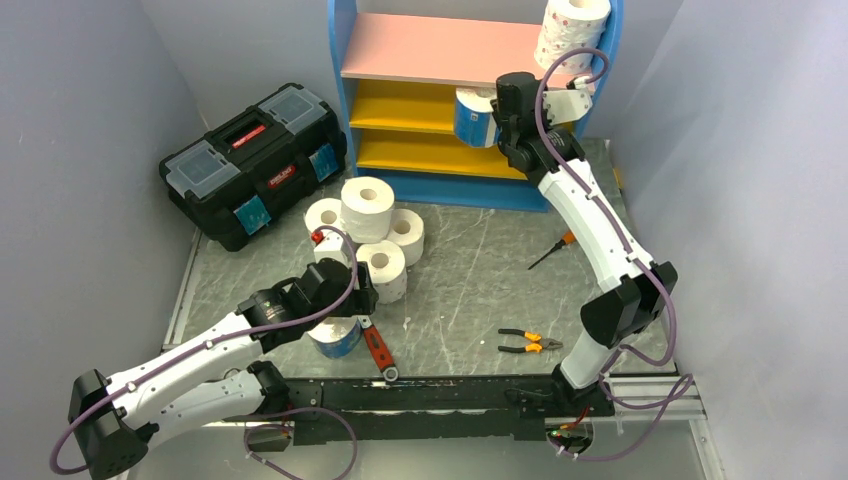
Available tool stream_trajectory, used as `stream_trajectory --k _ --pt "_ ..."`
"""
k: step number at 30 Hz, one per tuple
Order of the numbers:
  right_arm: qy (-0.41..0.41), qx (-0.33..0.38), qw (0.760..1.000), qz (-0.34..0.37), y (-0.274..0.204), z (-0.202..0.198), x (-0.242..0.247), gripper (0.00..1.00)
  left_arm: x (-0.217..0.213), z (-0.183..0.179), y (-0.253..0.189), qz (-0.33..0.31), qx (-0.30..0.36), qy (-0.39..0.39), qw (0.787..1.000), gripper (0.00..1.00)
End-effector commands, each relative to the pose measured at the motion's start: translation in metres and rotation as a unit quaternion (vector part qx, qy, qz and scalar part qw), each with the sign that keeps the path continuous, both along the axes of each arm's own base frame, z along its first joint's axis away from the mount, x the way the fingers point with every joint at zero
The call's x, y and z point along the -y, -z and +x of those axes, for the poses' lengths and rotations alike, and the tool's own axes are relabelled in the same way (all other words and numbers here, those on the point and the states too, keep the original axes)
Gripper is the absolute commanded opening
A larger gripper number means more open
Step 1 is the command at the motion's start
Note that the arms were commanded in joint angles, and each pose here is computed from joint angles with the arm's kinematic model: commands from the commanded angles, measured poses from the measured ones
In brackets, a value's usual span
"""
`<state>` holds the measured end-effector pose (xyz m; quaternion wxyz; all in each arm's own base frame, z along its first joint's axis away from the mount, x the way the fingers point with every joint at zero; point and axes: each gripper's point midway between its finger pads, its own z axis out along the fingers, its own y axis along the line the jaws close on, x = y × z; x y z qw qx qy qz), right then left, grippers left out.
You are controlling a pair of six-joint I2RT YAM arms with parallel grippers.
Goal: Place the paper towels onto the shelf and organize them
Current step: Place the paper towel on the shelf.
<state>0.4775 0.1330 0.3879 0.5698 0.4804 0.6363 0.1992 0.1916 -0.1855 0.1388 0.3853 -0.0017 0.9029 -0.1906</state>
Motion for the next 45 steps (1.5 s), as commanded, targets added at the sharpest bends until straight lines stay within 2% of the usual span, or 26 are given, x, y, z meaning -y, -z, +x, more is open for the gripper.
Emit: stream_trajectory --k 1,13,27,33,36,39,44,45 --pt "-0.008 0.016 1.000 0.001 -0.011 -0.005 0.001 0.39 0.002 0.004 -0.013 -0.015 0.017 -0.002 1.000 0.77" --pt "-0.012 0.020 1.000 -0.006 -0.015 -0.018 0.008 0.59 0.004 0.003 -0.015 -0.019 0.017 0.000 1.000 0.77" --pt "-0.029 0.040 0.999 -0.019 -0.032 -0.038 0.015 0.66 0.006 0.003 -0.018 -0.026 0.017 0.005 0.999 0.77" --pt "-0.062 0.062 0.994 -0.065 -0.044 -0.068 0.024 0.69 0.004 0.003 -0.022 -0.027 0.026 0.007 0.999 0.77" --pt "-0.099 0.092 0.984 -0.118 -0.051 -0.085 0.025 0.69 0.004 0.003 -0.025 -0.028 0.031 0.007 0.999 0.77" --pt "-0.151 0.129 0.963 -0.180 -0.055 -0.101 0.018 0.71 0.004 0.004 -0.027 -0.028 0.033 0.008 0.999 0.77" --pt "-0.230 0.153 0.921 -0.273 -0.025 -0.111 0.000 0.97 0.006 0.004 -0.026 -0.030 0.030 0.011 0.999 0.77" --pt "-0.243 0.148 0.915 -0.287 -0.014 -0.110 -0.004 0.99 0.006 0.003 -0.025 -0.029 0.029 0.012 0.999 0.77"
